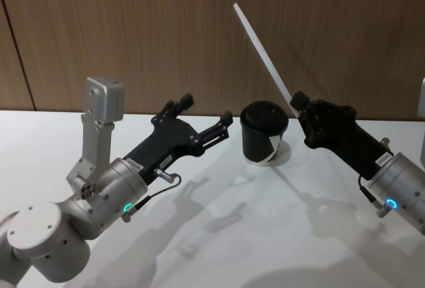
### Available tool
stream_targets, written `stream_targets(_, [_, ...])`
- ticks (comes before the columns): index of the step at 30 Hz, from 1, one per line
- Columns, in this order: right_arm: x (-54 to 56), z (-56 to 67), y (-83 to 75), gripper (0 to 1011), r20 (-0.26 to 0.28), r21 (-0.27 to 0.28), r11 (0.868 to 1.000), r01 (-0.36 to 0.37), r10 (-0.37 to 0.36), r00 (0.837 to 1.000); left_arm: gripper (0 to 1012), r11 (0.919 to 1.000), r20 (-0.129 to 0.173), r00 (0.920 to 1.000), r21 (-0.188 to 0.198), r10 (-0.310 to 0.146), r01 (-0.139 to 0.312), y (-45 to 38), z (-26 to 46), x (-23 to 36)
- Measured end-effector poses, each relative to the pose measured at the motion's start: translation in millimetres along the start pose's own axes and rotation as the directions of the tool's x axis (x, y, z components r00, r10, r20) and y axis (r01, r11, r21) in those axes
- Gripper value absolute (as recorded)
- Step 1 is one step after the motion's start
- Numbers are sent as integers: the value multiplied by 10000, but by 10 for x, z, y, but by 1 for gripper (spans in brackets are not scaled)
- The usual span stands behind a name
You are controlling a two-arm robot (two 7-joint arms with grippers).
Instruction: Pick up the straw with one hand, pass it to the other hand, and insert it into the cup.
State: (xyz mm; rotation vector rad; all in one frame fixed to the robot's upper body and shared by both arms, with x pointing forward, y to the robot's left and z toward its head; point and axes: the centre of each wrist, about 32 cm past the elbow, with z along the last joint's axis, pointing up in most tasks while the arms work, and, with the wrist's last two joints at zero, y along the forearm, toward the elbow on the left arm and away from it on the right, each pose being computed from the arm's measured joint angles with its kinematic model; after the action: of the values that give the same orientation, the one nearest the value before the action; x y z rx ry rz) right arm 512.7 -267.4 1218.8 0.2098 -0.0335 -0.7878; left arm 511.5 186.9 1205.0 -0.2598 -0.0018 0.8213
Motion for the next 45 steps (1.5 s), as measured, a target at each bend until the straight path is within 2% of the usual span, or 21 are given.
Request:
stream_targets(2, [0,0,0,0,0,1,10000,0,0,10000,1003,9997,-364,9992,-227,-139,131,-25,1,-9])
stream_targets(5, [0,0,0,0,0,0,10000,0,0,10000,1003,9988,-687,9973,-436,-260,230,-50,4,-16])
stream_targets(8, [0,0,0,0,1,0,10000,0,0,10000,1003,9962,-1210,9916,-786,-458,364,-102,10,-27])
stream_targets(9, [0,0,0,0,1,0,10000,0,0,10000,1003,9962,-1210,9916,-786,-458,364,-102,10,-27])
stream_targets(12, [0,0,0,0,2,0,10000,0,0,10000,1003,9922,-1724,9826,-1142,-686,493,-171,19,-35])
stream_targets(14, [0,0,0,0,2,0,10000,0,0,10000,1003,9904,-1916,9783,-1270,-784,545,-204,25,-34])
stream_targets(15, [0,0,0,0,1,0,10000,0,0,10000,1003,9882,-2129,9730,-1408,-894,600,-247,36,-31])
stream_targets(18, [0,0,0,0,1,-1,10000,0,0,10000,1003,9858,-2407,9652,-1545,-1026,663,-308,45,-25])
stream_targets(23, [0,0,0,0,1,-1,10000,-1,1,10000,1003,9822,-2974,9463,-1707,-1267,779,-426,73,-3])
stream_targets(24, [0,0,0,1,1,0,10000,0,0,10000,1003,9823,-3116,9411,-1691,-1312,809,-455,83,6])
stream_targets(28, [0,0,0,0,2,-1,10000,0,0,10000,1003,9835,-3381,9313,-1598,-1357,853,-513,104,23])
stream_targets(30, [0,0,0,0,2,-1,10000,0,0,10000,1003,9861,-3614,9229,-1414,-1332,869,-563,125,45])
stream_targets(33, [0,0,0,0,1,-1,10000,0,0,10000,1003,9897,-3839,9150,-1142,-1238,860,-607,145,63])
stream_targets(41, [0,0,0,0,2,-1,10000,0,0,10000,1003,9956,-4307,8977,-349,-931,866,-703,190,127])
stream_targets(45, [0,0,0,0,2,0,10000,-1,1,10000,1003,9956,-4421,8926,-136,-890,926,-745,209,154])
